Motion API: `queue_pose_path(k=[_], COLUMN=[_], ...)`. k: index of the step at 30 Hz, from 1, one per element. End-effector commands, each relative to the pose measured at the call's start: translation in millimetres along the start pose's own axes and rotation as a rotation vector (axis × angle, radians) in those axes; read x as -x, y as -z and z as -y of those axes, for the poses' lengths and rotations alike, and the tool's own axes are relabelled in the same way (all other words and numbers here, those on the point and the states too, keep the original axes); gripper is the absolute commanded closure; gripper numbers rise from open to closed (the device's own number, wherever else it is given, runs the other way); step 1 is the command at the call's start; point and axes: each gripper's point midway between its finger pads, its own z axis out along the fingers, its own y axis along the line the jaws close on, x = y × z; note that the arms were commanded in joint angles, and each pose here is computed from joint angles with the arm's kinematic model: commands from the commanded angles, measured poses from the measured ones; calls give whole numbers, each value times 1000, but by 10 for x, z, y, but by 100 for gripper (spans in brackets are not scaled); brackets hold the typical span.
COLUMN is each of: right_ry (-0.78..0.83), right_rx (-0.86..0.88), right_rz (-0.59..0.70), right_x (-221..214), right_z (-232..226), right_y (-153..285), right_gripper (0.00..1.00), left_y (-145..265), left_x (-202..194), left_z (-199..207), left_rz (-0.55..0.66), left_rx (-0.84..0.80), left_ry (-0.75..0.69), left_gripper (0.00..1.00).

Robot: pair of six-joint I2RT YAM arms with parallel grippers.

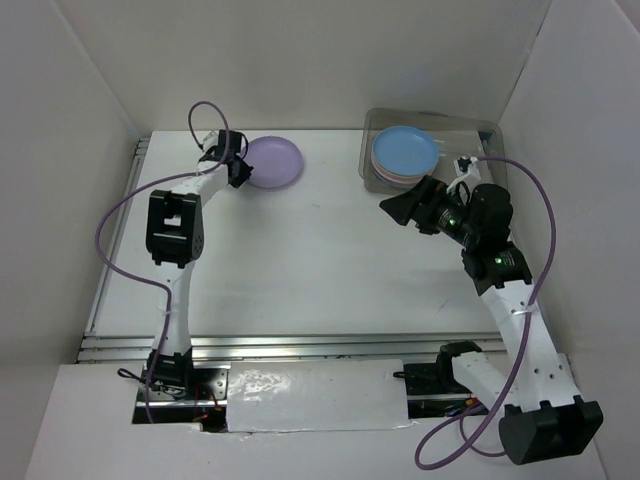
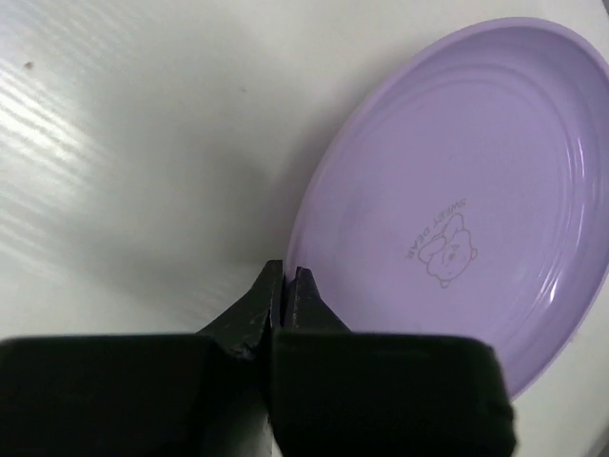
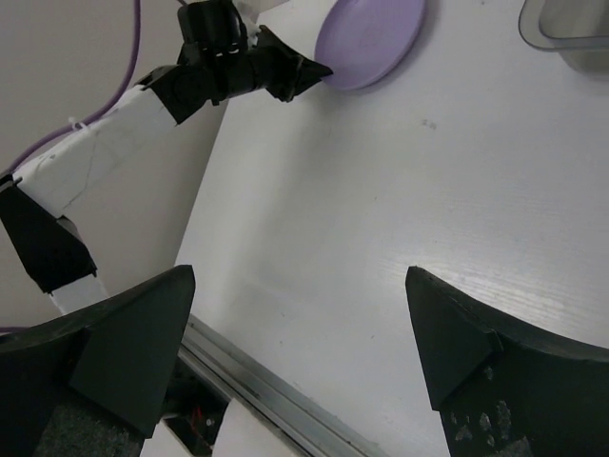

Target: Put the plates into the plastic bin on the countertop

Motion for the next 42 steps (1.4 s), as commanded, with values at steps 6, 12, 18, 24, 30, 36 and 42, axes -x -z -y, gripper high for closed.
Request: queue_pose_path(k=[6,12,18,24,30,36,42], right_ry=[13,95,104,86,61,48,4], right_rx=[-85,-256,-393,-343,-324,-325,-304], right_rz=[-31,-51,-92,-140,-181,-187,-169], right_x=[-97,-122,-272,-539,-687,-698,-504], right_z=[226,408,776,734,720,703,638], right_y=[-358,-872,-1102,-1150,-1216,-1286,-1385], right_gripper=[0,0,0,37,40,94,100], left_y=[1506,2440,2945,3145,3231,3257,3218], left_x=[-146,-848,-1206,-1231,-1202,-1181,-1097], left_z=[291,483,490,499,543,551,477], left_rz=[88,-1,-68,-76,-79,-79,-78], left_rx=[-80,-215,-355,-408,-436,-442,-395], left_ry=[-250,-430,-462,-482,-479,-472,-419], left_gripper=[100,100,100,100,100,100,49])
